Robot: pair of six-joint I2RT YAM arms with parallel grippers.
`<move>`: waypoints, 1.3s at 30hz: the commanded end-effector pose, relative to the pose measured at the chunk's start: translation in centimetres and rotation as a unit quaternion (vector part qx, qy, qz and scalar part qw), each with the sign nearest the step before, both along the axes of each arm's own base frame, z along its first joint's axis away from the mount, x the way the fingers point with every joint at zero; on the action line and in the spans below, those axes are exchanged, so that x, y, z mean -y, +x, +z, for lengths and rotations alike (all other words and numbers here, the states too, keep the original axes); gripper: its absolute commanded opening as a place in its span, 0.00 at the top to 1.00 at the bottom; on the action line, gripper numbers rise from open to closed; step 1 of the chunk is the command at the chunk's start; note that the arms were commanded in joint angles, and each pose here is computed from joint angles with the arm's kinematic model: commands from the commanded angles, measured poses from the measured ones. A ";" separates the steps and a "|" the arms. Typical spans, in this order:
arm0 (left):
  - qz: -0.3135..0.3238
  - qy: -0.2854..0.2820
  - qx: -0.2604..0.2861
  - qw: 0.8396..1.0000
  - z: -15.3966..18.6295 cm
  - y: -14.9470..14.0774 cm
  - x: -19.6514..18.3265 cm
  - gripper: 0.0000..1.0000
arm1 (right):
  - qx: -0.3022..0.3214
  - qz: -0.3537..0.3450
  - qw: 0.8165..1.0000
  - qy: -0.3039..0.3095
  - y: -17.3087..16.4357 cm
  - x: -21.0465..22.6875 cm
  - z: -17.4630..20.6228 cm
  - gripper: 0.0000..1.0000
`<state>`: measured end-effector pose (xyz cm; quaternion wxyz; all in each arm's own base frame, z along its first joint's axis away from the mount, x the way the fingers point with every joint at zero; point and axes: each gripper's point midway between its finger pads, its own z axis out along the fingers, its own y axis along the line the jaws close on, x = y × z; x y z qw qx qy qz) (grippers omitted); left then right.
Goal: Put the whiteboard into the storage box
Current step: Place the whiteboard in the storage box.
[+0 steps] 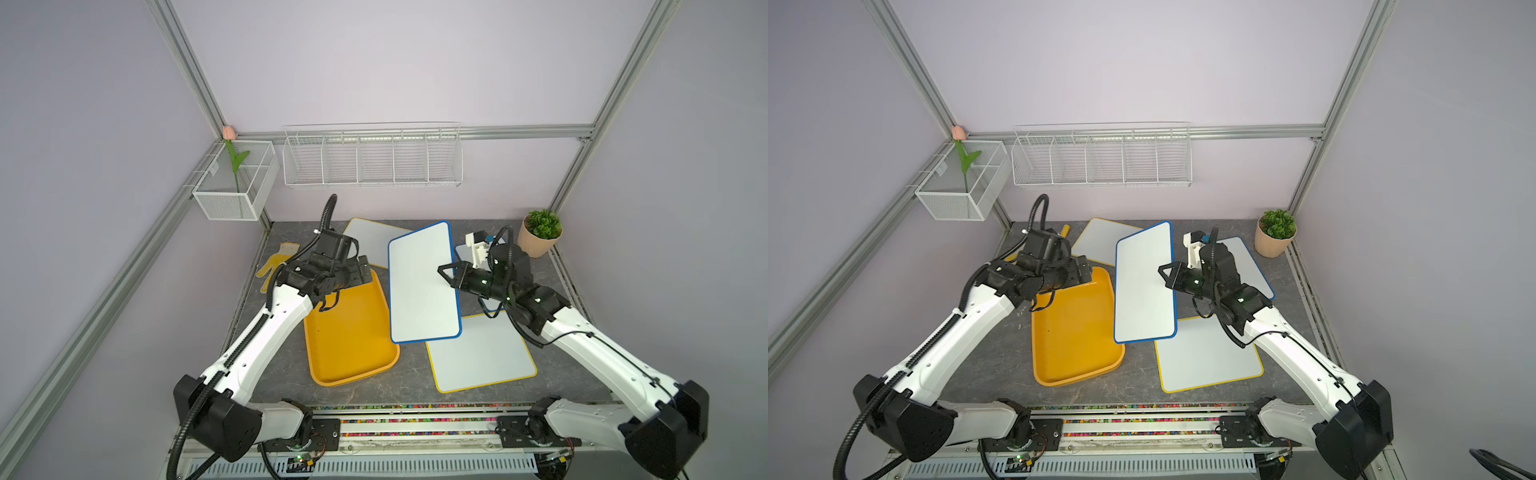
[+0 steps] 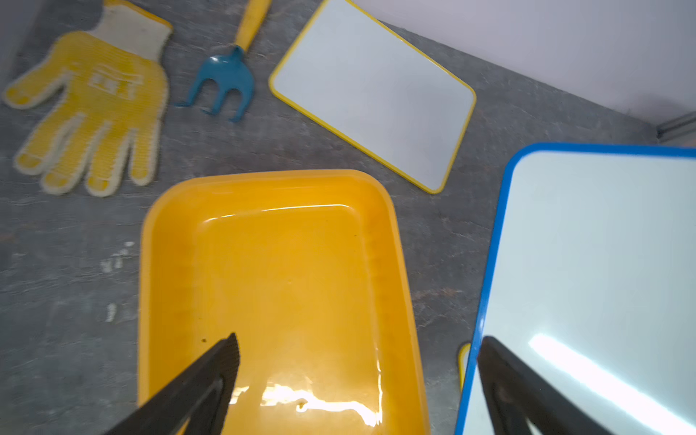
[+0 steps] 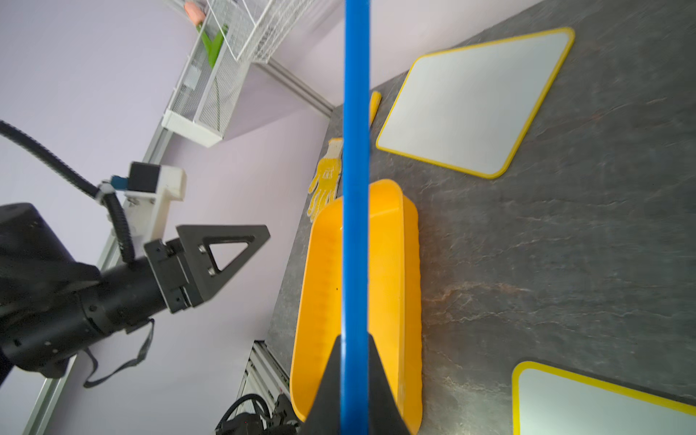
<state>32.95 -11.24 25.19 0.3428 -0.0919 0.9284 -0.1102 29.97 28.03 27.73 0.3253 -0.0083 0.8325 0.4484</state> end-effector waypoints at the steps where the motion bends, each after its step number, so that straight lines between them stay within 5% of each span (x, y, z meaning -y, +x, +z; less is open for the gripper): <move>1: 0.014 0.011 -0.038 0.999 -1.9 -1.3 -3.4 0.00 | 0.053 0.046 0.996 0.063 -0.3 -4.1 4.2 0.94; 7: 0.043 0.003 -0.049 0.998 -3.6 -1.1 -6.9 0.00 | 0.012 0.100 0.993 0.066 -1.2 -10.7 1.0 0.94; 16: 0.026 0.016 -0.042 0.999 -4.1 -1.0 -7.0 0.00 | -0.043 0.130 0.988 0.065 -1.1 -16.7 -2.7 0.94; 39: 0.016 0.030 -0.021 0.999 -5.5 -0.1 -7.3 0.00 | -0.125 0.113 0.985 0.045 -1.5 -21.9 -11.8 0.94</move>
